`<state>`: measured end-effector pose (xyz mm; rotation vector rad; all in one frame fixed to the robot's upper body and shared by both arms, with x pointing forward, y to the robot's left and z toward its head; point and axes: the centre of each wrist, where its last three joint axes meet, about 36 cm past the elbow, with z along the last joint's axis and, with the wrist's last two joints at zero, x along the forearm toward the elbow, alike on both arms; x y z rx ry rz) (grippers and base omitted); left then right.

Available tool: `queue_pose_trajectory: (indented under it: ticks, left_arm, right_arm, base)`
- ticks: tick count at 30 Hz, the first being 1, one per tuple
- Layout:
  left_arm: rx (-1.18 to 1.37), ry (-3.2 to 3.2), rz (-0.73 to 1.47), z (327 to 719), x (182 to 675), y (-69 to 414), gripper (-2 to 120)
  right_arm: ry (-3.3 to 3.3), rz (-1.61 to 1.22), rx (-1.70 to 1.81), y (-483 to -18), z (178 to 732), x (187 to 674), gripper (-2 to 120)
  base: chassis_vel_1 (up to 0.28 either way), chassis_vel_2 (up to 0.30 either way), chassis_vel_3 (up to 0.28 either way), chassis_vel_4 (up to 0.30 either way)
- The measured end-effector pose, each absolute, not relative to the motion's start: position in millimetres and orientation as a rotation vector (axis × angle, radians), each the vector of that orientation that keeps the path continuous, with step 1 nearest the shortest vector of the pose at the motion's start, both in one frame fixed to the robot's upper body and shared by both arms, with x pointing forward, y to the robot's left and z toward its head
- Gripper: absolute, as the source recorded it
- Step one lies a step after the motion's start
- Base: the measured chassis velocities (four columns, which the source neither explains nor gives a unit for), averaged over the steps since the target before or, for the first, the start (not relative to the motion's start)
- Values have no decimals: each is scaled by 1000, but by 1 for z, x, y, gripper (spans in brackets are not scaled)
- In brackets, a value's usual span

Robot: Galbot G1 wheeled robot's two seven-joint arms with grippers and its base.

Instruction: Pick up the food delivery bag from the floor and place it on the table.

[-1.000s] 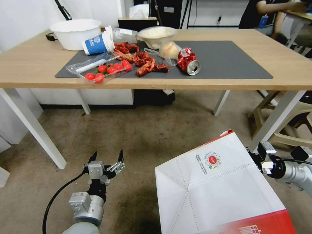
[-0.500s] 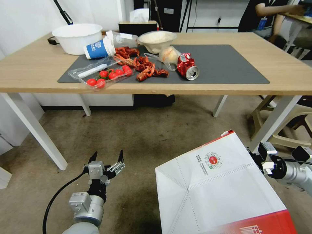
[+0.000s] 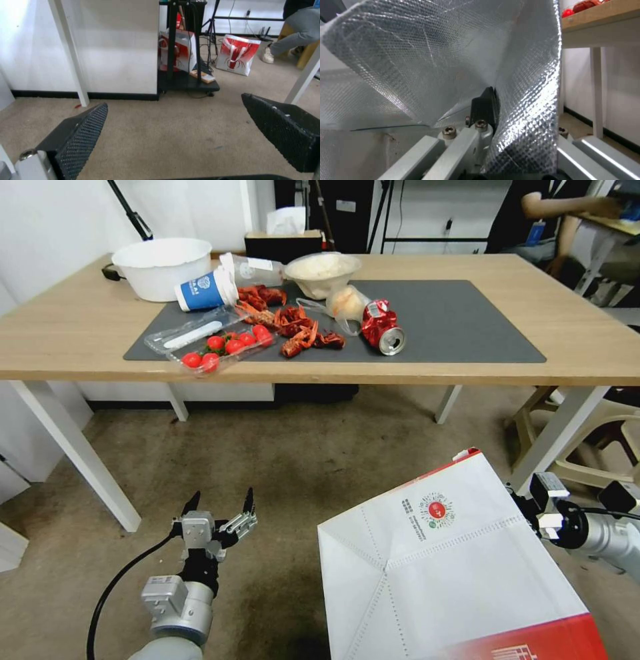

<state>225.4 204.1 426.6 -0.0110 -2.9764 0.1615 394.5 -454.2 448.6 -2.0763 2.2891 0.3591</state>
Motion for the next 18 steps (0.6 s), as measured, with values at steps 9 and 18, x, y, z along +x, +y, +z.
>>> queue_pose_trajectory:
  ticks: [9,18]
  left_arm:
    - [-16,-2977,158,426,226,204,100]
    - [-19,-2978,154,426,226,205,100]
  right_arm:
    - [2297,357,-2067,-453,451,393,0]
    - [2296,358,-2062,-452,451,391,0]
  base:
    - [0,0,0,0]
    - [0,0,0,0]
